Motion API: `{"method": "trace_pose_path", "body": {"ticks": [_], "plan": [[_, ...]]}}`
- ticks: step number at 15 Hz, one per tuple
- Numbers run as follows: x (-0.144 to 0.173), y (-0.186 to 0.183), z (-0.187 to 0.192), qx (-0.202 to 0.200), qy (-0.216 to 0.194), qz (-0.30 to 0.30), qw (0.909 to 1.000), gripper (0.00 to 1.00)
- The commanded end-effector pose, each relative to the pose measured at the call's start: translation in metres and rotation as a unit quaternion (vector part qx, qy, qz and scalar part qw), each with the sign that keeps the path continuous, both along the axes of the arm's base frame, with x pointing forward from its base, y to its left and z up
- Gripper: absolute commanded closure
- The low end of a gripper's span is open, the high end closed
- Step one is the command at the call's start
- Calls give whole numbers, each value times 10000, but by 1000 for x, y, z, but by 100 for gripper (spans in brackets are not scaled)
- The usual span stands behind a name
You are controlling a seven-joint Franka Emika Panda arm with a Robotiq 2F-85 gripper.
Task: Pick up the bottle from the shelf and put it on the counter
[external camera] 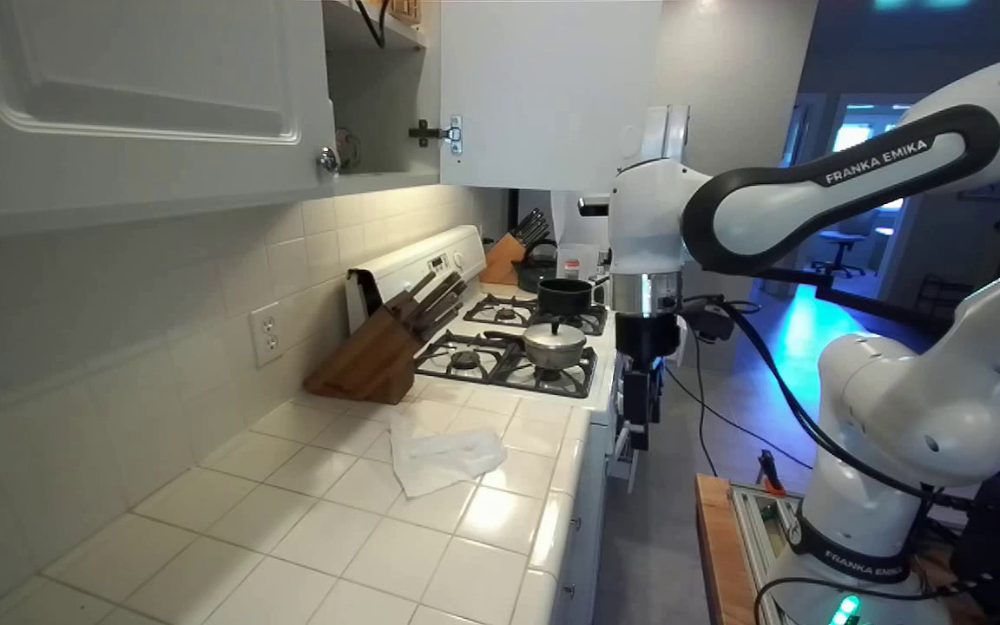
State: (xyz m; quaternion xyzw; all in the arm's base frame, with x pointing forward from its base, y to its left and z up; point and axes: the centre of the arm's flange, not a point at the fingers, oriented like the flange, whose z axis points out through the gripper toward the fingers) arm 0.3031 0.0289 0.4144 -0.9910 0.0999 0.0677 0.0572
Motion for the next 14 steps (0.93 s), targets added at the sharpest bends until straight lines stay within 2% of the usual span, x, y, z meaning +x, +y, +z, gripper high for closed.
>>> {"method": "trace_pose_path", "body": {"ticks": [1, 4, 7, 8, 10, 11, 14], "plan": [[28, -14, 29, 135, -851, -432, 9953, 0], [49, -16, 63, 136, -1799, -207, 9834, 0], [63, -8, 88, 130, -2723, -154, 9620, 0], [68, -8, 93, 159, -2918, -174, 9562, 0], [70, -7, 97, 161, -3051, -264, 9518, 0], [61, -9, 97, 25, -2906, -238, 9565, 0], [64, -9, 98, 22, -2998, -248, 9537, 0]]}}
